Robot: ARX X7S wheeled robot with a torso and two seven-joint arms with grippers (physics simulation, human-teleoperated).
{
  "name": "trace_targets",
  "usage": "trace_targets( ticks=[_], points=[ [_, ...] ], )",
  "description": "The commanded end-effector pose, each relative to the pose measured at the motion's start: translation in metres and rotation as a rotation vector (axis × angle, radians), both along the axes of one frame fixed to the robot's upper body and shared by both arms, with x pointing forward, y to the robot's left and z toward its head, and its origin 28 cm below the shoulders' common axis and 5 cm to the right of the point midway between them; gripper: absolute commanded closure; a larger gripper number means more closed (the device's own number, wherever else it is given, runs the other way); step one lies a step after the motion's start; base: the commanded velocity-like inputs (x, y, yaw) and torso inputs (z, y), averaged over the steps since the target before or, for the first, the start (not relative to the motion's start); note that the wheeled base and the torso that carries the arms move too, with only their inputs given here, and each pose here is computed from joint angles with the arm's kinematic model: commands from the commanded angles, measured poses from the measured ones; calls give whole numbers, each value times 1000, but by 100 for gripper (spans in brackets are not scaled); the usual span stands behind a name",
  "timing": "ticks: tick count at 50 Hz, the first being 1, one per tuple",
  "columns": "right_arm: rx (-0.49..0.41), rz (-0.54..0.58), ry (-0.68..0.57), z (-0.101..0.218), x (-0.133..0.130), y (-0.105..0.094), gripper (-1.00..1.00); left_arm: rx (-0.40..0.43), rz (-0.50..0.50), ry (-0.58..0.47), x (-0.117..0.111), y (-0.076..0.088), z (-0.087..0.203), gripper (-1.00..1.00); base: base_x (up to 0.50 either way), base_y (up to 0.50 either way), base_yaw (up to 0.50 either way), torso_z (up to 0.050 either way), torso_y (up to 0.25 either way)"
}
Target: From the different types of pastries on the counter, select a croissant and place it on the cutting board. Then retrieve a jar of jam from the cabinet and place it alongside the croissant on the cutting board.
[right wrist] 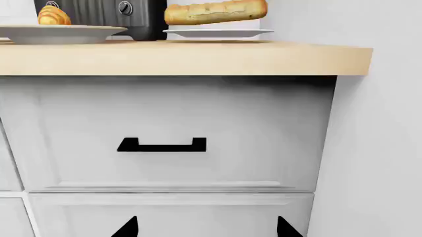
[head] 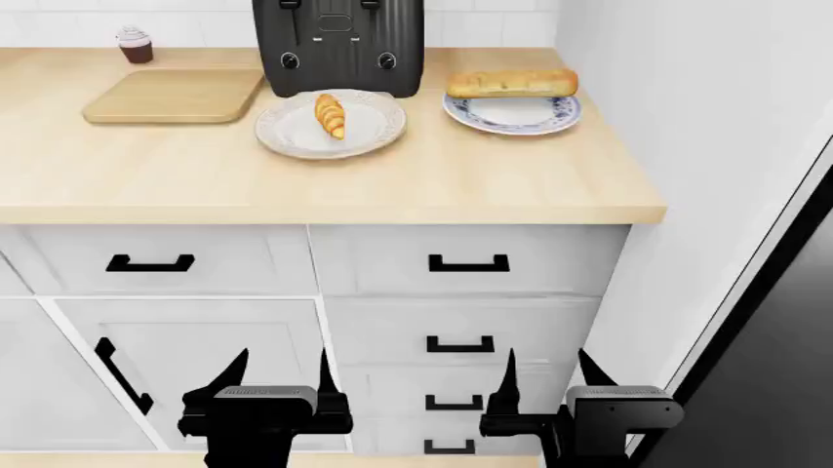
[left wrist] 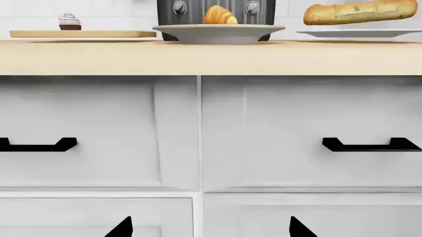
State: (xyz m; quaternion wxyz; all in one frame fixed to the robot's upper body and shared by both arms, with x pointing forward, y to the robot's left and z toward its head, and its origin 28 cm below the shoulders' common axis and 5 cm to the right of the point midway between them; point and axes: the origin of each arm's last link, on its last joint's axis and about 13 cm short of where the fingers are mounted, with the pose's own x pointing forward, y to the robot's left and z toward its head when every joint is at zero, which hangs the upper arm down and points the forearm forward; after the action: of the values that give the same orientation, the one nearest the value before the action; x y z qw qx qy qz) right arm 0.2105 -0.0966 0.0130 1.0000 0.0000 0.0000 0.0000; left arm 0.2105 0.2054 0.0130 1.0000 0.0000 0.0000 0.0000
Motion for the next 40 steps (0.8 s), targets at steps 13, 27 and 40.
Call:
trace_targets(
  ticks=[13, 27, 40],
  points=[
    [-13, -5, -46, 4, 1, 1, -100, -1, 18, 12, 4, 2, -1, -100, 64, 308, 0, 0, 0],
    [-43, -3, -36, 0, -3, 1, -100, 6, 20, 21, 2, 2, -6, -100, 54, 500, 0, 0, 0],
    [-51, 8, -27, 3, 0, 4, -100, 47, 48, -19, 3, 4, -8, -100, 0, 500, 0, 0, 0]
  ],
)
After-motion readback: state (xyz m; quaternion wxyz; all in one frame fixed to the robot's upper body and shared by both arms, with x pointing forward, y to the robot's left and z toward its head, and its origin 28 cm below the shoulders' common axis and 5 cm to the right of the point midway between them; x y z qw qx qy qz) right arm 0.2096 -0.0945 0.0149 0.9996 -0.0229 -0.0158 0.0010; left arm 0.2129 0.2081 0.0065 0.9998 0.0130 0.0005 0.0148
